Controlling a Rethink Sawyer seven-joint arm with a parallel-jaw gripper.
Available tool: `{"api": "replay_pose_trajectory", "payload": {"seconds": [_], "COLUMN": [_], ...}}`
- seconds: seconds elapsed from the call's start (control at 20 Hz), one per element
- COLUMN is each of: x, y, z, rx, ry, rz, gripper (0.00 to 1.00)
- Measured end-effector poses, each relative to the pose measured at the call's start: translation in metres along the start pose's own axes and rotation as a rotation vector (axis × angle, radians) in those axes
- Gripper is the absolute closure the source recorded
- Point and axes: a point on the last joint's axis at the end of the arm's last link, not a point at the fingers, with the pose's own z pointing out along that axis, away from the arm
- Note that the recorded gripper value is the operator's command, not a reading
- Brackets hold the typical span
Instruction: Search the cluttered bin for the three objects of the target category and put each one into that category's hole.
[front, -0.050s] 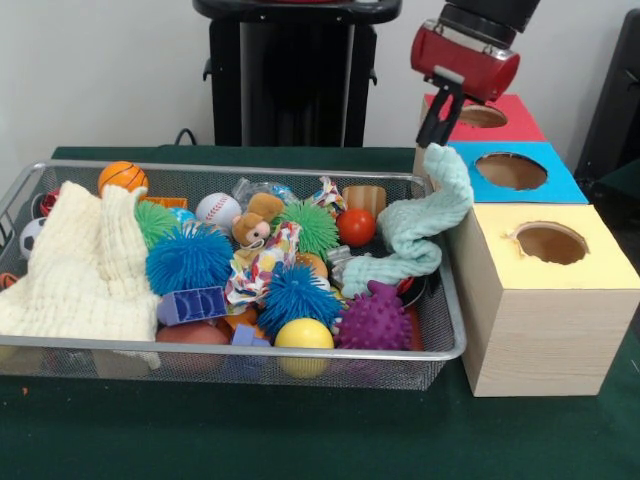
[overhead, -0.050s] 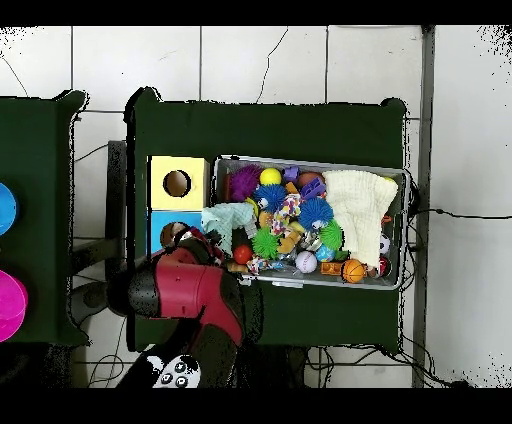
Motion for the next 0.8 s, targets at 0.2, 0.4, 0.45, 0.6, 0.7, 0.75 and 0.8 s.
{"api": "replay_pose_trajectory", "payload": {"seconds": [0.2,0.4,0.45,0.6,0.7,0.75,0.8], "x": [-0.024,-0.039,-0.042,-0.054,-0.064,-0.066,-0.076], "y": [-0.014,-0.028,-0.033,-0.047,-0.059,-0.063,-0.078], "z": [0.005,0.008,0.009,0.015,0.021,0.023,0.029], "rx": [0.03,0.062,0.071,0.088,0.1,0.104,0.12], "ry": [-0.043,-0.071,-0.074,-0.074,-0.074,-0.073,-0.065], "rz": [0.0,0.006,0.012,0.035,0.051,0.057,0.086], "gripper": [1.0,1.0,1.0,1.0,0.0,0.0,0.0]}}
